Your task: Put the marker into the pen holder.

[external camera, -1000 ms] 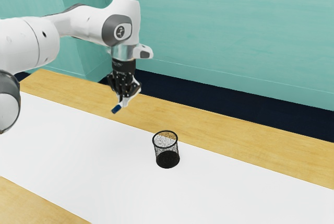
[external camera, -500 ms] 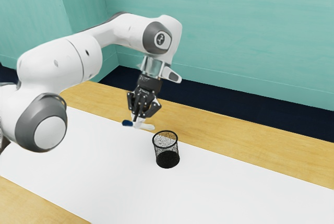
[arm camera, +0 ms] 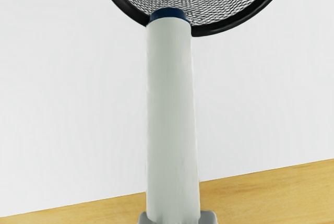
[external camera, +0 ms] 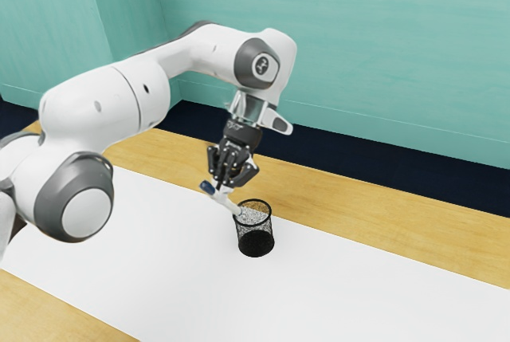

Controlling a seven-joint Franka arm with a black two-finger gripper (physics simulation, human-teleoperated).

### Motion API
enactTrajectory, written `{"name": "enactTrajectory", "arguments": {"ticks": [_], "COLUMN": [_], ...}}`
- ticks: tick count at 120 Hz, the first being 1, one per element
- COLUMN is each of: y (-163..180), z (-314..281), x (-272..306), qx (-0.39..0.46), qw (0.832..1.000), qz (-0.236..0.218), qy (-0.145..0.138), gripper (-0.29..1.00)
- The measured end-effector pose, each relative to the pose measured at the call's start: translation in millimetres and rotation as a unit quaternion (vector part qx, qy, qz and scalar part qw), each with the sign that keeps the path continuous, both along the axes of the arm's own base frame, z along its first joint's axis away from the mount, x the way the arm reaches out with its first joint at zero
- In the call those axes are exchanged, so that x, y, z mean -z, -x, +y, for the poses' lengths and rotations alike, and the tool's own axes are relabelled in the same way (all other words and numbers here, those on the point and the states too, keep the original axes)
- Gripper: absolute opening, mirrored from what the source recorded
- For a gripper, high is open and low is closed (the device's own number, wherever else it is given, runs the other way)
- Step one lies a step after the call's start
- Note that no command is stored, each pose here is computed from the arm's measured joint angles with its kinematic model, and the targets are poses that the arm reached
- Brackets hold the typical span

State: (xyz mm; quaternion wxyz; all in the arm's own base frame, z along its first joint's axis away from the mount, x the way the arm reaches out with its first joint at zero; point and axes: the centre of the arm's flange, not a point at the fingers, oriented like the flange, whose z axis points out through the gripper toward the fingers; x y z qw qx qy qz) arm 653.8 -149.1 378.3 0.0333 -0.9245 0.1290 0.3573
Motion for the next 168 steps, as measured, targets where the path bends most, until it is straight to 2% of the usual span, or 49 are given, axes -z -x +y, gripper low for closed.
{"name": "enactTrajectory", "arguments": {"ticks": [45,75,100,126,137,151,160,168], "y": [-18.7,-26.3,-26.4,-26.0,-19.5,39.6,70.0,78.1], "z": [-2.6,-0.8,0.3,1.9,17.2,61.9,97.0,103.1], "x": [15.3,24.6,25.4,22.6,-45.4,-165.3,-198.5,-208.0], "qx": [0.001,-0.001,-0.007,-0.010,-0.019,-0.029,-0.045,-0.042], "qw": [0.999,0.998,0.998,0.998,0.994,0.977,0.966,0.959], "qz": [-0.046,-0.060,-0.058,-0.058,-0.109,-0.210,-0.255,-0.280], "qy": [0.012,0.013,0.020,0.019,0.020,0.023,0.026,0.030], "gripper": [-0.07,-0.06,0.29,0.53,0.59,0.64,0.66,0.67]}}
